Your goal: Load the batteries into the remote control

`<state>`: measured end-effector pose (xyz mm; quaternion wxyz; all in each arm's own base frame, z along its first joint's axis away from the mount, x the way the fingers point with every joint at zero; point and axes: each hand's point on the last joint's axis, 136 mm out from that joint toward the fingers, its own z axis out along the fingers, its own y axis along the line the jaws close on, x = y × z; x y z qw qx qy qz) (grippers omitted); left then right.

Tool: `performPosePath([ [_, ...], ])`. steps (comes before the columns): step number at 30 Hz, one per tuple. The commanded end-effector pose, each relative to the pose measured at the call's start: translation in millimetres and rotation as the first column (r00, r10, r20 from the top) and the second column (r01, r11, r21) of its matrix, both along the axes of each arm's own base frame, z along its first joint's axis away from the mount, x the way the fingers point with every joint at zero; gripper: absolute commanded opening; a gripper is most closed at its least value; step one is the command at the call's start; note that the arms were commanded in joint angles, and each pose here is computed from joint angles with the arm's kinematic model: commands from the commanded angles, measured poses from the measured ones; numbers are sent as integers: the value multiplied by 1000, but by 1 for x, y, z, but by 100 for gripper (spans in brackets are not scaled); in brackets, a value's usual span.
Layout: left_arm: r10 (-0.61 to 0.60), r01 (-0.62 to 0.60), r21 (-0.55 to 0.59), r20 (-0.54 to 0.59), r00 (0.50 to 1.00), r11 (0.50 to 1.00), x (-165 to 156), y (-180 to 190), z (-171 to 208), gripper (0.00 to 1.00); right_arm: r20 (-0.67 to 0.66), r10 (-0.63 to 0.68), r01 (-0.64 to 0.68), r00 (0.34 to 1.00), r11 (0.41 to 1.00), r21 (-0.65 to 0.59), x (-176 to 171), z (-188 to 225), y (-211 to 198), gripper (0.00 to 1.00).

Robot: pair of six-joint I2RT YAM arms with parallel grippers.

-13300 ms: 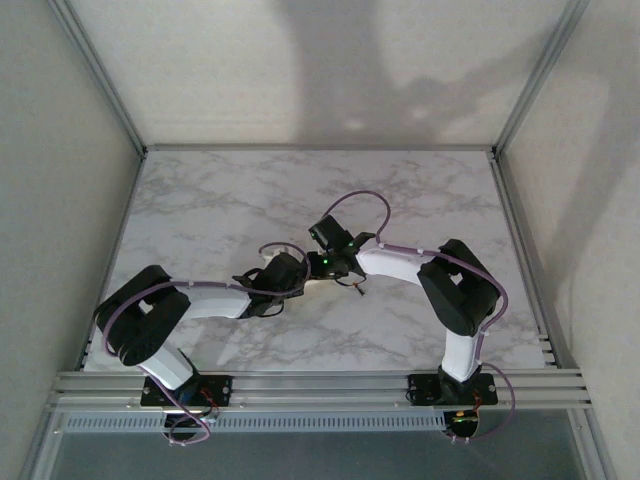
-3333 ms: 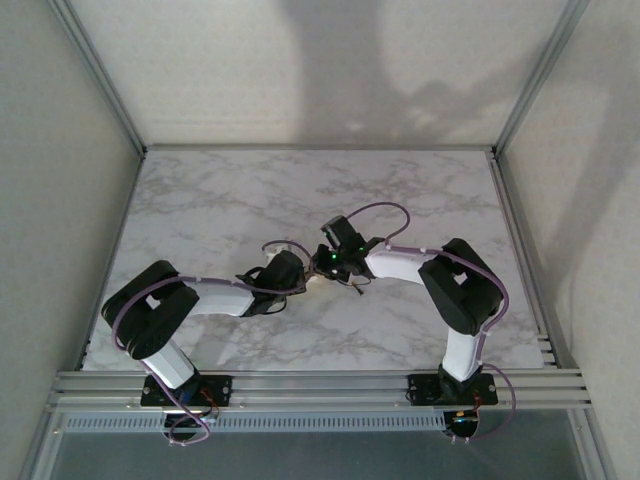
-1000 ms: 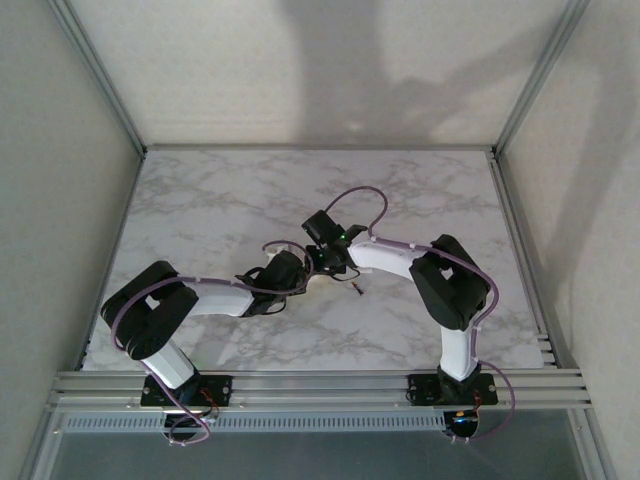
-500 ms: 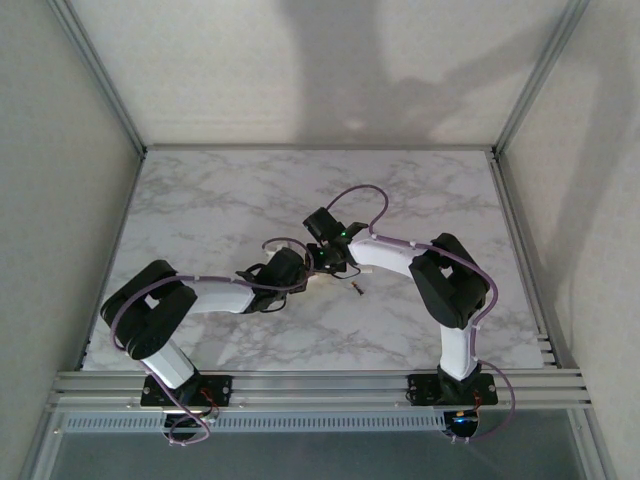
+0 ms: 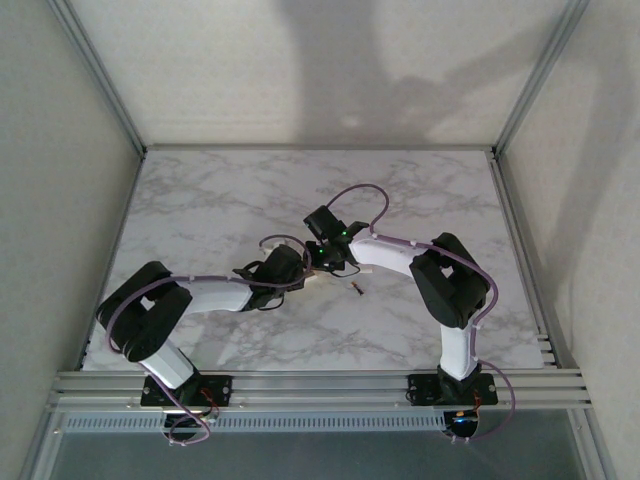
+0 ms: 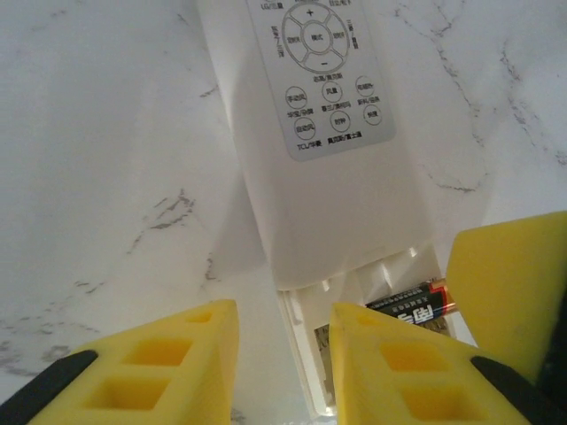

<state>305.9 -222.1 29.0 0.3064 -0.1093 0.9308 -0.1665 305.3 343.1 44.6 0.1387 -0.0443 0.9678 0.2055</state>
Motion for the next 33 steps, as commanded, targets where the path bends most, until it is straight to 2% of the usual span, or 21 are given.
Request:
performPosePath([
  [1, 4, 0, -48, 80, 997, 999, 13, -6, 37, 34, 32, 19, -20, 999, 999, 25, 3, 11, 4, 27],
  [13, -22, 26, -33, 101, 995, 999, 15, 18, 49, 40, 24, 11, -11, 1000, 1000, 26, -8, 7, -7, 30],
  [24, -1, 10, -73, 129, 992, 997, 45, 35, 64, 40, -20, 58, -57, 998, 995, 79, -22, 4, -1, 34],
  [33, 18, -7, -94, 125, 992, 996, 51, 45, 65, 40, -48, 76, -74, 996, 996, 44, -26, -8, -3, 36],
])
